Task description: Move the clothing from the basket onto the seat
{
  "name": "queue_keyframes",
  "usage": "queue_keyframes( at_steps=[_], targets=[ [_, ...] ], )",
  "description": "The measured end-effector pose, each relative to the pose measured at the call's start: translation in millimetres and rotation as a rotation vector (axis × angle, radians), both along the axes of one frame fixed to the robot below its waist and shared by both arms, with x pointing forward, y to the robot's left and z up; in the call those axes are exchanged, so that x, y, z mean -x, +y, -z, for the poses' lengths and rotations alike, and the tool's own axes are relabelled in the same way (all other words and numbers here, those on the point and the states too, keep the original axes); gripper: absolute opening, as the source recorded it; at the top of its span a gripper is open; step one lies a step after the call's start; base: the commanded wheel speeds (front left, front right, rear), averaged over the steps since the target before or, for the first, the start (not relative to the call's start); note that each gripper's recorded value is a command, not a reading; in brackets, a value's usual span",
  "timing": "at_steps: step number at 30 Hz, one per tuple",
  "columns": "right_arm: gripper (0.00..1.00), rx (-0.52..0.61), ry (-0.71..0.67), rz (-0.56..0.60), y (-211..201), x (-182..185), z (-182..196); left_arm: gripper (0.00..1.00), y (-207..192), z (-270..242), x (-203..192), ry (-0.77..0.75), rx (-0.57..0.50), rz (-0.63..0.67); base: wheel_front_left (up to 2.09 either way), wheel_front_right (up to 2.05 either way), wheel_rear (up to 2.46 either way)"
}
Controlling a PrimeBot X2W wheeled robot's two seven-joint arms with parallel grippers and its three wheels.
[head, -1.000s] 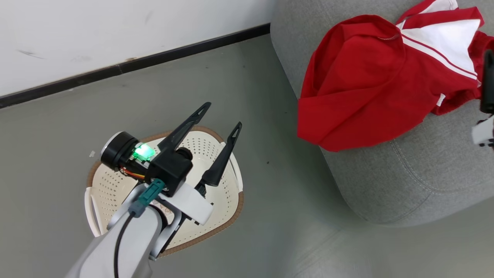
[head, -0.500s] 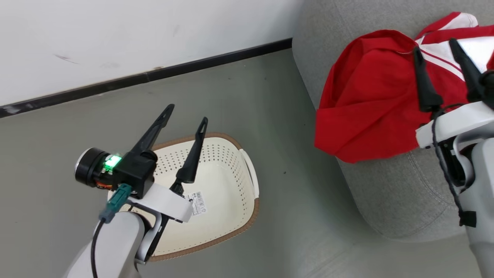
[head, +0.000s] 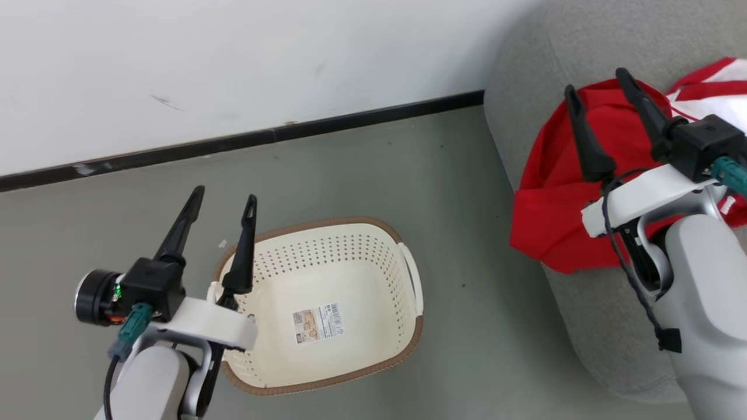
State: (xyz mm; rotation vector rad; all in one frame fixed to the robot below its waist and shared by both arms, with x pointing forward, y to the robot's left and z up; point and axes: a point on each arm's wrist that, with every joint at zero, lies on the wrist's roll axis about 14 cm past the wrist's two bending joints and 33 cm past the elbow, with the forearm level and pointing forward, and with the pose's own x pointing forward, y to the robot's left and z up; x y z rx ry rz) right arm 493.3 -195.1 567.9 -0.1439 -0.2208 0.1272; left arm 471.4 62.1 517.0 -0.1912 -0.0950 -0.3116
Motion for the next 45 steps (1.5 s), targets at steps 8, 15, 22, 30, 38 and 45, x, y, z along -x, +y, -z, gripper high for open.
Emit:
queue_keyframes(
  at_steps=[8, 15, 22, 30, 38, 45],
  targets=[
    [1.00, -0.049, 0.013, -0.064, 32, 6, 4, 1.00, 48, 1, 15, 0.022, -0.003, -0.148, 0.00, 0.00, 0.00],
    [1.00, -0.076, 0.036, -0.116, 57, 17, 11, 1.00, 76, 1, 36, 0.035, -0.014, -0.228, 0.00, 0.00, 0.00],
    [1.00, -0.090, 0.043, -0.161, 78, 31, 11, 1.00, 100, 0, 58, 0.042, -0.011, -0.306, 0.00, 0.00, 0.00],
    [1.00, -0.098, 0.074, -0.199, 97, 54, 22, 1.00, 120, -5, 78, 0.036, -0.015, -0.371, 0.00, 0.00, 0.00],
    [1.00, -0.115, 0.113, -0.193, 97, 82, 37, 1.00, 123, -6, 97, 0.034, -0.003, -0.384, 0.00, 0.00, 0.00],
    [1.00, -0.124, 0.134, -0.178, 92, 100, 46, 1.00, 121, -9, 106, 0.028, 0.002, -0.378, 0.00, 0.00, 0.00]
  ],
)
